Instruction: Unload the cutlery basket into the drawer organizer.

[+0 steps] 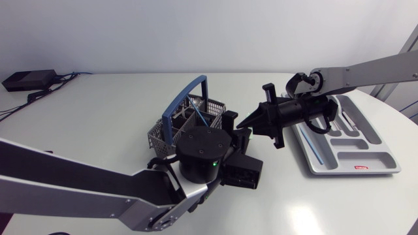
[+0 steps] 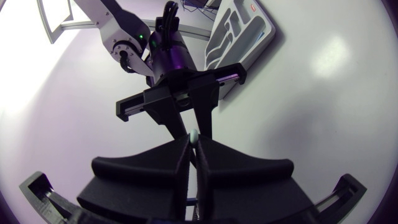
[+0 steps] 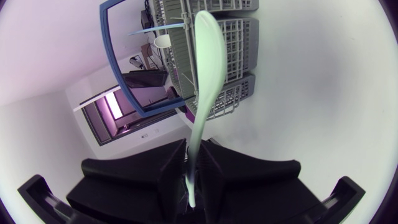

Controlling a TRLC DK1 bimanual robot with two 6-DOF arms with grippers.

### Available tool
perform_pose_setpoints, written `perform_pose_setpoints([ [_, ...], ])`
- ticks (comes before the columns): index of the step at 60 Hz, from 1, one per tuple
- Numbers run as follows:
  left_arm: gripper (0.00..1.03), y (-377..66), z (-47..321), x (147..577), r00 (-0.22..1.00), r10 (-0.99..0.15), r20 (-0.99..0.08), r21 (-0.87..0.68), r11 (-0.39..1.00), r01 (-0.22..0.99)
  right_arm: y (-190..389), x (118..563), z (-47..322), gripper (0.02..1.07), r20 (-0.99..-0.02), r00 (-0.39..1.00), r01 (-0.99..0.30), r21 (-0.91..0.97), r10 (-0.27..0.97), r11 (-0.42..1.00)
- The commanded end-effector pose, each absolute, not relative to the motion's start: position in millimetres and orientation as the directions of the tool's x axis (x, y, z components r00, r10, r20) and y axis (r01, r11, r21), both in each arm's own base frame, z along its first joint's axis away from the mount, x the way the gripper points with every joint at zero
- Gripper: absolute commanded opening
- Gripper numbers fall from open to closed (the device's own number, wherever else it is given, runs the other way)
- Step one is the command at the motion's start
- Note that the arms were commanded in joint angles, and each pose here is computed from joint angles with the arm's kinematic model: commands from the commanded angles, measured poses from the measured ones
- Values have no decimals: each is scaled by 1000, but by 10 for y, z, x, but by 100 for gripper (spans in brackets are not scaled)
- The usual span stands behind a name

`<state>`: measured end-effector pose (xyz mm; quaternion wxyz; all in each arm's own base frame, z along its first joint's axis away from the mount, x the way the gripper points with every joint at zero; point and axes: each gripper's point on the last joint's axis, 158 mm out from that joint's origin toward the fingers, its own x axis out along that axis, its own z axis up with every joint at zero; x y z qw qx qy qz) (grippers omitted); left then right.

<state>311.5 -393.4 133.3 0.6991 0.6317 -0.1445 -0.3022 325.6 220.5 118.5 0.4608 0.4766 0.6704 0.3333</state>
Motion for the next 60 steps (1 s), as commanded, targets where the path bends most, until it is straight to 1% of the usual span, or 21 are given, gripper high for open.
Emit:
perform_pose_setpoints([
  [1, 4, -3932, 1253, 3119, 777, -602, -185, 974, -6, 227, 2206, 3281, 1164, 9, -286, -126, 390, 866, 950, 313],
  [20, 4, -3968, 1195, 3104, 774, -608, -176, 977, -14, 212, 2178, 3319, 1127, 8, -286, -119, 410, 858, 951, 310],
  [22, 7, -3967, 1197, 3116, 778, -603, -175, 978, -12, 210, 2178, 3319, 1132, 8, -286, -119, 410, 858, 951, 309],
  [23, 17, -3961, 1210, 3129, 783, -598, -171, 978, -9, 207, 2178, 3324, 1140, 8, -286, -118, 406, 860, 951, 309],
  [24, 18, -3964, 1216, 3130, 783, -598, -170, 978, -7, 207, 2178, 3320, 1142, 8, -286, -118, 405, 861, 951, 309],
  [25, 39, -3969, 1243, 3139, 786, -597, -164, 979, -4, 201, 2178, 3322, 1147, 8, -286, -117, 402, 862, 951, 309],
  [26, 44, -3972, 1249, 3141, 786, -597, -163, 980, -3, 201, 2173, 3325, 1152, 8, -286, -115, 403, 862, 951, 308],
  [27, 61, -3981, 1282, 3147, 788, -595, -155, 981, 3, 195, 2173, 3327, 1157, 8, -286, -114, 399, 864, 951, 308],
  [30, 81, -3973, 1359, 3170, 796, -589, -141, 982, 18, 187, 2152, 3340, 1160, 8, -288, -108, 399, 864, 952, 306],
  [31, 85, -3975, 1363, 3165, 796, -589, -141, 982, 19, 188, 2152, 3338, 1156, 8, -288, -108, 399, 864, 952, 306],
  [32, 96, -3972, 1416, 3172, 799, -586, -132, 982, 30, 185, 2146, 3341, 1156, 8, -288, -106, 400, 864, 952, 306],
  [33, 99, -3966, 1475, 3169, 800, -588, -122, 982, 43, 182, 2135, 3348, 1145, 8, -289, -104, 399, 864, 952, 306],
  [42, 99, -3952, 1667, 3126, 797, -594, -104, 980, 77, 186, 2136, 3383, 1061, 8, -320, -98, 361, 871, 942, 334],
  [46, 99, -3926, 1717, 3128, 799, -591, -111, 977, 84, 198, 2163, 3357, 957, 8, -379, -109, 312, 865, 919, 394],
  [51, 99, -3888, 1787, 3141, 803, -587, -106, 975, 96, 199, 2140, 3316, 846, 8, -421, -117, 269, 858, 899, 437],
  [53, 99, -3872, 1819, 3141, 803, -585, -110, 973, 101, 207, 2102, 3293, 750, 8, -475, -121, 206, 847, 872, 490],
  [57, 99, -3831, 1832, 3178, 807, -573, -142, 963, 109, 247, 2013, 3259, 651, 8, -522, -118, 148, 832, 845, 535],
  [60, 99, -3799, 1836, 3214, 810, -563, -166, 954, 115, 275, 1957, 3234, 625, 8, -565, -109, 74, 816, 818, 573],
])
